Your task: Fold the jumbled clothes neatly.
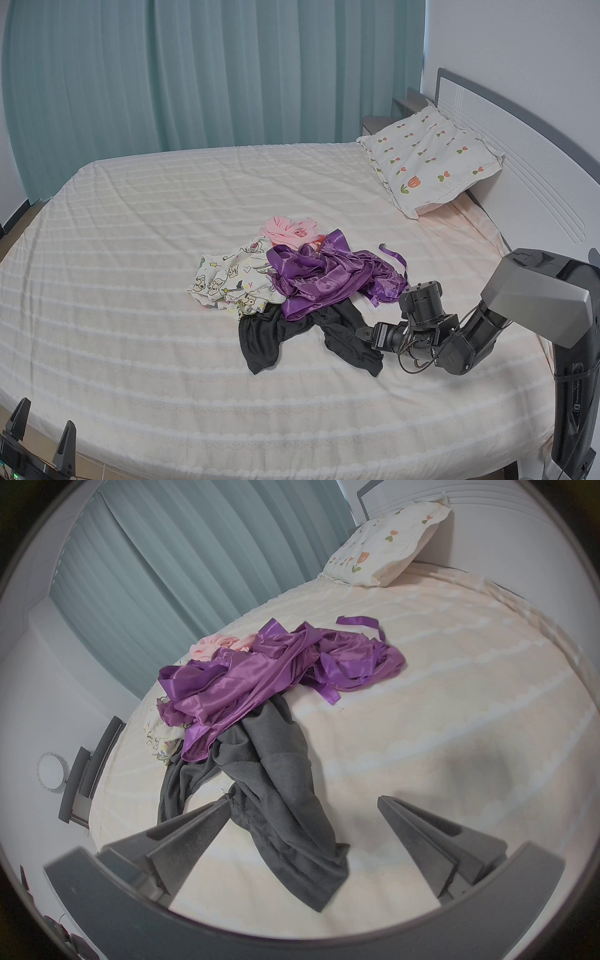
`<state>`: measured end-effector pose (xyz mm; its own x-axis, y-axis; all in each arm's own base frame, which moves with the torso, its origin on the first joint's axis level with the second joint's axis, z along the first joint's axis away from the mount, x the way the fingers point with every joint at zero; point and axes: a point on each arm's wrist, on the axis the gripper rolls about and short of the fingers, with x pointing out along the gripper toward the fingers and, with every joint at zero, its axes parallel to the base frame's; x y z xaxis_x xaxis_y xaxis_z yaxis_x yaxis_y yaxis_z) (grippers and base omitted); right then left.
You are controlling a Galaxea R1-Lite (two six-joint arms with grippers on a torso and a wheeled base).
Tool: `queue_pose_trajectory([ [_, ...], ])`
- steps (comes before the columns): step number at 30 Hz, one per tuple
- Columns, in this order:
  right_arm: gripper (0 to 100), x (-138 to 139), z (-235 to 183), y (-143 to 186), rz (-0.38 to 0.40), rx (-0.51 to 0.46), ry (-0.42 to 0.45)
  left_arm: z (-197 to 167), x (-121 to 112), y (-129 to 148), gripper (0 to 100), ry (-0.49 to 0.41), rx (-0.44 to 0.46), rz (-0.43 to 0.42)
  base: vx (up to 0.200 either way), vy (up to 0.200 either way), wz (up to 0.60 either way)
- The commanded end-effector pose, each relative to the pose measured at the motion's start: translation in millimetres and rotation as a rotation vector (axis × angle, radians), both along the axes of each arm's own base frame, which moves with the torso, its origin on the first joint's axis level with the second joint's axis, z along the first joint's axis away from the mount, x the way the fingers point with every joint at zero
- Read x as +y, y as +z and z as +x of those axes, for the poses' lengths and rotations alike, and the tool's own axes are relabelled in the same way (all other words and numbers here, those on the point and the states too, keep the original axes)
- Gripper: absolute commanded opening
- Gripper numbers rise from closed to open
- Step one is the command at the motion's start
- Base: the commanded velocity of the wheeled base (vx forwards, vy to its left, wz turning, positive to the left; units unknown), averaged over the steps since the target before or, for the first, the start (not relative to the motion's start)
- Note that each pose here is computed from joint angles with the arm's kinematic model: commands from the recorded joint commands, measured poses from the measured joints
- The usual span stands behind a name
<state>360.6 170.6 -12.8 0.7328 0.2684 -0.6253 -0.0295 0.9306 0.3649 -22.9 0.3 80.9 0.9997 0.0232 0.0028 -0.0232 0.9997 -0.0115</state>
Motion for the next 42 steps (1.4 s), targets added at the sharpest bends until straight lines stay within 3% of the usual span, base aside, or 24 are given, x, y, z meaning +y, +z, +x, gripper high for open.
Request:
queue_pose_trajectory([
  [1, 100, 14, 8, -17, -0.005, 0.005, 0.021, 1, 0, -5, 100, 0.000, 0.007, -0.001, 0.000, 0.000, 0.00],
  [4, 100, 21, 8, -23, -0.009, 0.006, 0.032, 1, 0, -5, 100, 0.001, 0.007, -0.001, 0.000, 0.000, 0.00],
  [5, 100, 30, 7, -38, -0.037, 0.014, 0.034, 1, 0, -5, 100, 0.001, 0.007, -0.001, 0.000, 0.000, 0.00],
  [17, 100, 42, 10, -46, -0.050, 0.001, 0.045, 1, 0, -5, 100, 0.000, 0.007, 0.001, 0.000, 0.000, 0.00],
  [18, 0, 42, 10, -46, -0.050, 0.001, 0.045, 1, 0, -5, 100, 0.003, 0.007, 0.001, 0.000, 0.000, 0.00],
  [28, 0, 32, 0, -32, 0.028, -0.014, 0.012, 1, 0, -5, 100, 0.003, 0.008, 0.010, 0.000, 0.000, 0.00],
  [35, 0, 18, -39, -4, 0.191, 0.036, 0.026, 0, -1, -5, 100, -0.025, 0.005, 0.050, 0.000, 0.000, 0.00],
  [42, 0, 17, -56, 2, 0.279, 0.041, -0.002, 0, -1, -4, 100, -0.061, -0.005, 0.055, 0.000, 0.000, 0.00],
])
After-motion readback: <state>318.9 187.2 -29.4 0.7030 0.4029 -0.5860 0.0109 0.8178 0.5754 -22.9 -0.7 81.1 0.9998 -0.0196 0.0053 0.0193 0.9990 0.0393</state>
